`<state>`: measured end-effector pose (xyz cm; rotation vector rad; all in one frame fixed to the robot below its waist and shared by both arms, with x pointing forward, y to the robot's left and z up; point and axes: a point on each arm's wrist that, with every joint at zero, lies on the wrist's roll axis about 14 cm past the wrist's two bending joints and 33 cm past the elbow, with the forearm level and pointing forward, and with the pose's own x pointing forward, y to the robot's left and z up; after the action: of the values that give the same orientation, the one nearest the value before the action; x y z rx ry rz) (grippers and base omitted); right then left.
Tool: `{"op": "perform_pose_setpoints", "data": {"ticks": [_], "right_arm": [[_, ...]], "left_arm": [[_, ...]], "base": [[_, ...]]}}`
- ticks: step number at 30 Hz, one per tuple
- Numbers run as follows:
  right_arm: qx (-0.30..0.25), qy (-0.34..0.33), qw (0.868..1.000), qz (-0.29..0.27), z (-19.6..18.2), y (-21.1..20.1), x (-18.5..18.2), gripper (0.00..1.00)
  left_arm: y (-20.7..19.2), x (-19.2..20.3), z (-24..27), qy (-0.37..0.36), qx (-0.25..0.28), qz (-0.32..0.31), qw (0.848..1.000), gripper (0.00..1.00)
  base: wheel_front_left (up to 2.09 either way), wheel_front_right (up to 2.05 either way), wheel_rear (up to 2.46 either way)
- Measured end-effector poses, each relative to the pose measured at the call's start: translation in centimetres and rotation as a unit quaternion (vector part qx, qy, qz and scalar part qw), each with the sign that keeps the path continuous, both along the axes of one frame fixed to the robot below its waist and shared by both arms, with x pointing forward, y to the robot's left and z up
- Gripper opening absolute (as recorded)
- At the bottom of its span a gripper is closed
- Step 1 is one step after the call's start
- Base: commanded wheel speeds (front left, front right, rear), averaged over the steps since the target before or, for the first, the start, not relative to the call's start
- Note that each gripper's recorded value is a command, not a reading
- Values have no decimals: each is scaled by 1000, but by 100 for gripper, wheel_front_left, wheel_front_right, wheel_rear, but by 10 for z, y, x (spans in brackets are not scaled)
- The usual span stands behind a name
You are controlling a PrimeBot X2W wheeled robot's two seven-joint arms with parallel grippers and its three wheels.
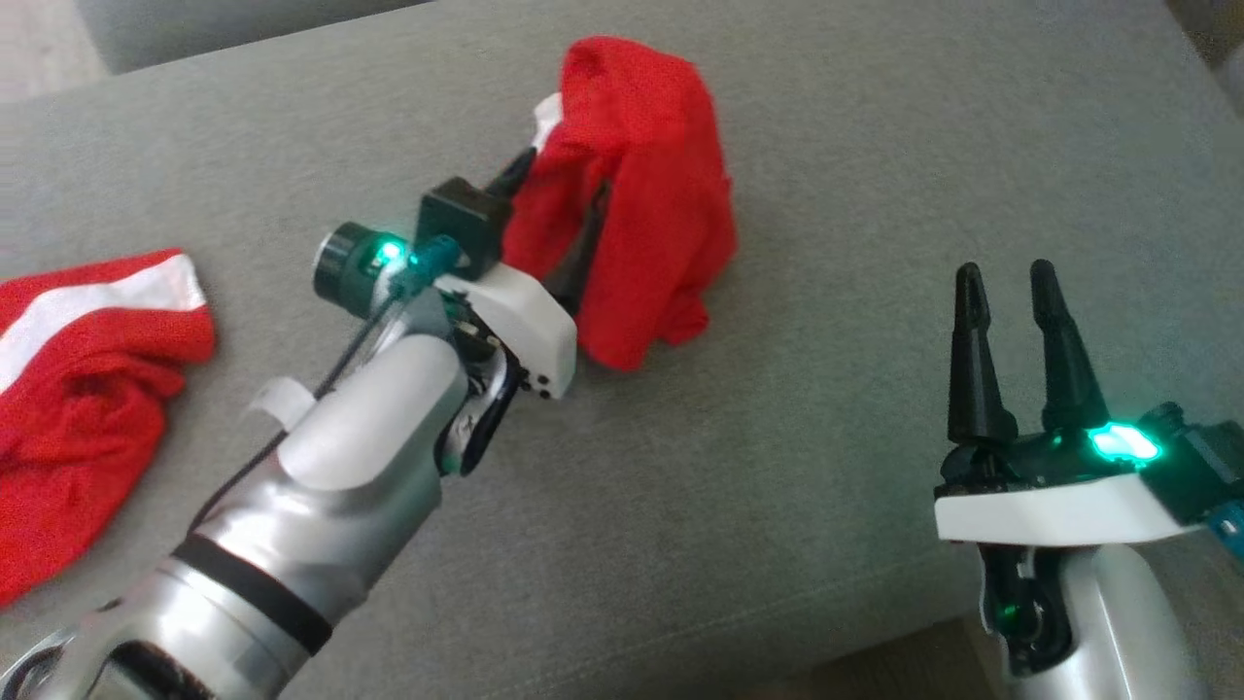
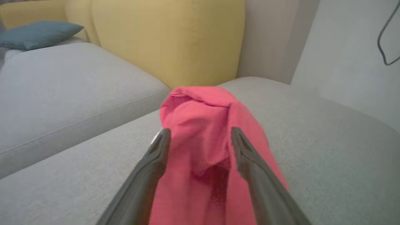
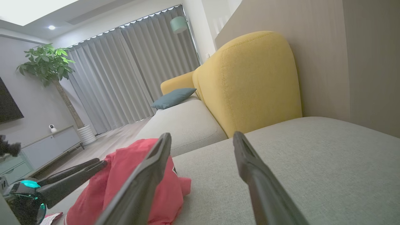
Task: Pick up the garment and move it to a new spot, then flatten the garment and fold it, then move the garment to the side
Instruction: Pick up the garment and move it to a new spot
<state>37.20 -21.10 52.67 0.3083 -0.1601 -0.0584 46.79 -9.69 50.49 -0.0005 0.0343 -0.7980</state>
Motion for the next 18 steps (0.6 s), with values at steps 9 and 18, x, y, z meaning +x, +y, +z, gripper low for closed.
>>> {"op": "perform_pose_setpoints", "data": {"ticks": [9, 18], "right_arm": [[-9, -4, 999, 47, 0, 29, 17, 100], [-21, -5, 994, 110, -1, 73, 24, 100]], "left_arm": [[96, 14, 25, -24, -36, 136, 990, 100], [200, -38, 20, -28, -53, 269, 961, 100]], "base": [[0, 0, 0], [0, 0, 0]]}}
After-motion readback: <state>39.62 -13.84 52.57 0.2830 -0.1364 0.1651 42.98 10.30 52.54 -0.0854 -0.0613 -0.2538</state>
